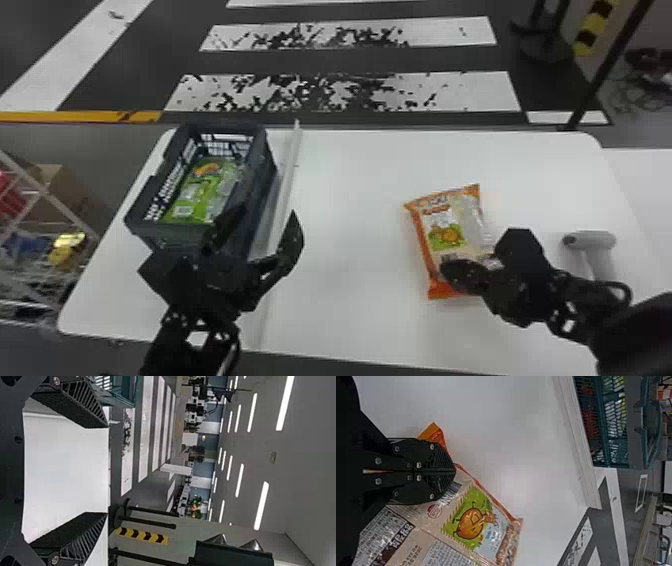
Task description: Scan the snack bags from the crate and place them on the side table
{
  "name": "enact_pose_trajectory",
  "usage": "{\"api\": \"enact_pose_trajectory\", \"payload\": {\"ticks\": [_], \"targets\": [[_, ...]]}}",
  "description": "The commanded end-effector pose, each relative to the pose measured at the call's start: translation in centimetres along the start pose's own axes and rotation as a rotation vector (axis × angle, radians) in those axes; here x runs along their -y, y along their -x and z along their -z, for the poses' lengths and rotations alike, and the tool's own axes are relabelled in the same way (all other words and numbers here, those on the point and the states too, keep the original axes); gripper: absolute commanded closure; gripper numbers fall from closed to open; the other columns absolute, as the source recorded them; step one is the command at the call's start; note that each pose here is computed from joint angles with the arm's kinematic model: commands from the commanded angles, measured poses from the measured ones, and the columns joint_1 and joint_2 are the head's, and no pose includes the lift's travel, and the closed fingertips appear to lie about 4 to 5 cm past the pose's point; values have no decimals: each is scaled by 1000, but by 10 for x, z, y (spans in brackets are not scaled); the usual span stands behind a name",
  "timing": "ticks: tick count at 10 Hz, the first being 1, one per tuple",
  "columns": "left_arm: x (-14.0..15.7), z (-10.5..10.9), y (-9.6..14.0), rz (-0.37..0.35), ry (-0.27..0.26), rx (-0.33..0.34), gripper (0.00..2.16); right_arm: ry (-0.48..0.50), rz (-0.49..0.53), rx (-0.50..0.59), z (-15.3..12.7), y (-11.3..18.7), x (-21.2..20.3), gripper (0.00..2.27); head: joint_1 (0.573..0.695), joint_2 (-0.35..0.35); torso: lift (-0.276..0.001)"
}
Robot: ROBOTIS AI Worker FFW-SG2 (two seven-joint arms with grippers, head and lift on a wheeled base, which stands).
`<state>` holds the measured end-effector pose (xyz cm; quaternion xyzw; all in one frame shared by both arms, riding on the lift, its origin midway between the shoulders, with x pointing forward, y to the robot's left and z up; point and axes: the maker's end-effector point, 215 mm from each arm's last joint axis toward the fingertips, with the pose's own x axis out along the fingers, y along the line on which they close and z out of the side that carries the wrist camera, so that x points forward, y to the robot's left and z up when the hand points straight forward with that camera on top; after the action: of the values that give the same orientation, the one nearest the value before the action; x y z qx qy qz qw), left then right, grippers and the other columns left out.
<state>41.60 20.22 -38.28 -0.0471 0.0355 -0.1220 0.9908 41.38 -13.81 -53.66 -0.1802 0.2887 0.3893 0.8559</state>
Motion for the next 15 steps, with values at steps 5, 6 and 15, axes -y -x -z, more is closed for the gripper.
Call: {"api": "enact_pose_trajectory", "payload": {"ticks": [5, 6, 15], "targets": [[1, 1, 1, 2, 2, -2, 100, -59, 57, 162, -74, 8, -11, 2253, 695, 108, -50], [1, 0, 0, 2, 2, 0, 100, -59, 49, 139, -73, 2, -15, 2256, 695, 124, -50], [1, 2, 3, 1, 3, -4, 100, -83, 128, 216, -99, 38, 7, 2253, 695, 126, -50]]}}
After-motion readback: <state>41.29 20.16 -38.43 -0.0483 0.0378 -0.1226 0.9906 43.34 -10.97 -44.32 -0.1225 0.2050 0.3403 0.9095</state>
